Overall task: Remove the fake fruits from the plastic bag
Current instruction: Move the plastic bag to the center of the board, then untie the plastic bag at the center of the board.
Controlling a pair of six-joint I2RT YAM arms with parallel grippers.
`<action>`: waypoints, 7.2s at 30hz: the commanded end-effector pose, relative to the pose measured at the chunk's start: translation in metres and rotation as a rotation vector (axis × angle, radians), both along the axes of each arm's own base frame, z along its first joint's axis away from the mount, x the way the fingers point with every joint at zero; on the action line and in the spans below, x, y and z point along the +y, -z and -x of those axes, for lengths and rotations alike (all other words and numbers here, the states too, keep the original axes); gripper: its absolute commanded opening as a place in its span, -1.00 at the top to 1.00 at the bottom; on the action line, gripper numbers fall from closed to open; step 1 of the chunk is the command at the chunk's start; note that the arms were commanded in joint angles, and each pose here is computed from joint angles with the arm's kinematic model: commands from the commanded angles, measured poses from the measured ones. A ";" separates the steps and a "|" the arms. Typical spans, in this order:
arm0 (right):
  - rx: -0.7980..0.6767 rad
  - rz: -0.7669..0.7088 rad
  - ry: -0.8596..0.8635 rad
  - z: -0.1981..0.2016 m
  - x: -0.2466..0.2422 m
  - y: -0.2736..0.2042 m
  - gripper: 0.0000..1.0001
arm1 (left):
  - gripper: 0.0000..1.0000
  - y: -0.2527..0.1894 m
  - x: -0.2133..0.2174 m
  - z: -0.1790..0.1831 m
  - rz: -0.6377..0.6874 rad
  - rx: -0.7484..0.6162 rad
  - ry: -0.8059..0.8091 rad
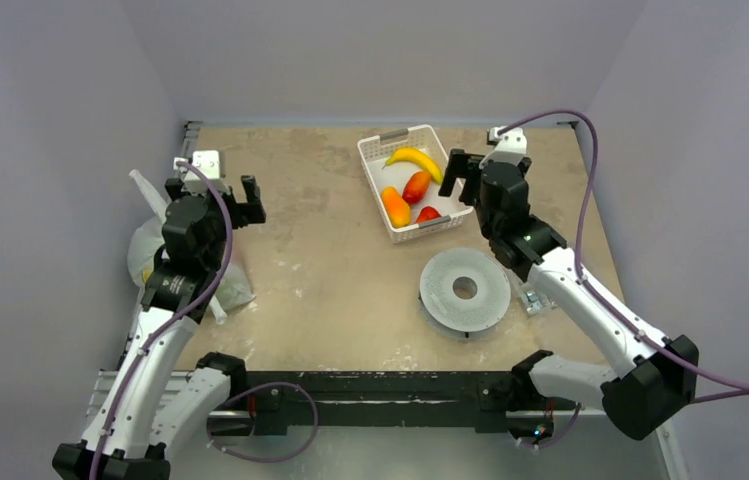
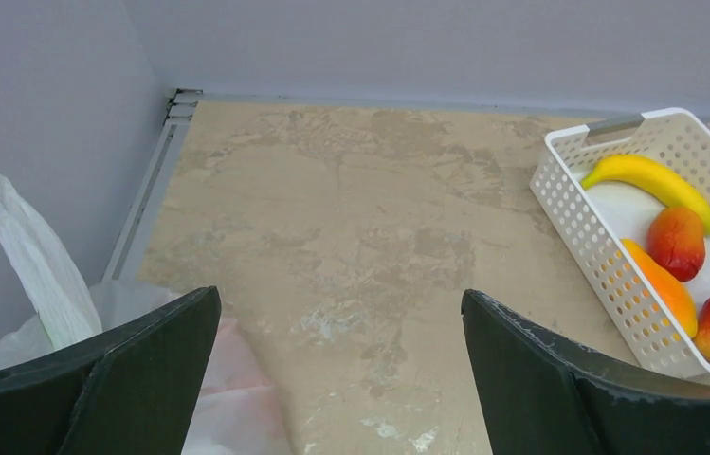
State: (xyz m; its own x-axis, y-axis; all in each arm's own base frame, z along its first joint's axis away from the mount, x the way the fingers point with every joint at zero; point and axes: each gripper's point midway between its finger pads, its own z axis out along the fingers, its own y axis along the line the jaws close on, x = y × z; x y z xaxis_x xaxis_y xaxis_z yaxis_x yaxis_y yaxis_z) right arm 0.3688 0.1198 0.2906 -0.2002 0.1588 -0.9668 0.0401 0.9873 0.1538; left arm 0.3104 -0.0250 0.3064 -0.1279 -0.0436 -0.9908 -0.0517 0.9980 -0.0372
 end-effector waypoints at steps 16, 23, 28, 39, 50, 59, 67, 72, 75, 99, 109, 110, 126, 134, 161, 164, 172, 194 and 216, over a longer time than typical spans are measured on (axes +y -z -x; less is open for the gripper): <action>0.194 0.044 -0.212 0.022 0.156 0.034 -0.98 | -1.00 0.021 0.130 0.041 -0.199 0.175 -0.947; 0.276 0.075 -0.298 0.029 0.172 0.057 -0.97 | -1.00 0.059 0.144 0.039 -0.162 0.310 -1.041; 0.281 0.079 -0.300 0.034 0.166 0.058 -0.98 | -1.00 0.080 0.161 0.051 -0.074 0.383 -1.186; 0.293 0.097 -0.309 0.034 0.166 0.064 -0.98 | -0.91 0.133 0.150 0.048 0.115 0.573 -1.227; 0.300 0.125 -0.302 0.035 0.162 0.071 -0.98 | -0.51 0.158 0.131 0.016 0.300 0.610 -0.990; 0.306 0.125 -0.314 0.033 0.167 0.070 -0.98 | -0.55 0.179 0.131 0.005 0.419 0.680 -0.936; 0.324 0.125 -0.338 0.033 0.175 0.080 -0.98 | 0.25 0.182 0.099 -0.028 0.476 0.717 -0.649; 0.338 0.121 -0.351 0.031 0.182 0.086 -0.98 | 0.79 0.183 0.080 -0.041 0.511 0.753 -0.517; 0.348 0.117 -0.361 0.030 0.186 0.089 -0.98 | 0.94 0.182 0.069 -0.044 0.521 0.771 -0.448; 0.382 -0.012 -0.791 0.076 0.266 0.094 -0.98 | 0.67 0.132 -0.065 0.030 0.175 0.630 0.366; 0.306 -0.225 -0.953 0.115 0.323 0.072 -0.97 | -0.76 0.109 -0.031 0.024 0.076 0.478 0.180; 0.299 -0.262 -0.972 0.119 0.330 0.070 -0.93 | -0.75 0.107 -0.024 0.022 0.061 0.468 0.137; 0.236 -0.290 -1.102 0.142 0.402 0.097 -0.39 | -0.56 0.155 -0.004 0.011 0.030 0.714 0.045; 0.195 -0.163 -1.012 0.119 0.407 0.110 -0.26 | 0.05 0.158 -0.015 0.009 0.044 0.733 0.114; 0.135 -0.214 -0.994 0.117 0.421 0.126 1.00 | -0.63 0.164 -0.011 0.014 0.054 0.716 0.059; 0.140 -0.240 -0.997 0.119 0.421 0.123 1.00 | -0.52 0.174 -0.020 0.013 0.075 0.781 0.094; 0.171 -0.248 -1.020 0.129 0.414 0.121 1.00 | -0.64 0.159 -0.019 0.013 0.083 0.730 0.086; 0.167 -0.248 -1.026 0.135 0.404 0.120 1.00 | -0.06 0.164 -0.018 0.017 0.068 0.746 0.099; 0.246 -0.142 -0.863 0.131 0.351 0.156 1.00 | 1.00 0.141 0.018 0.020 -0.007 0.651 -0.091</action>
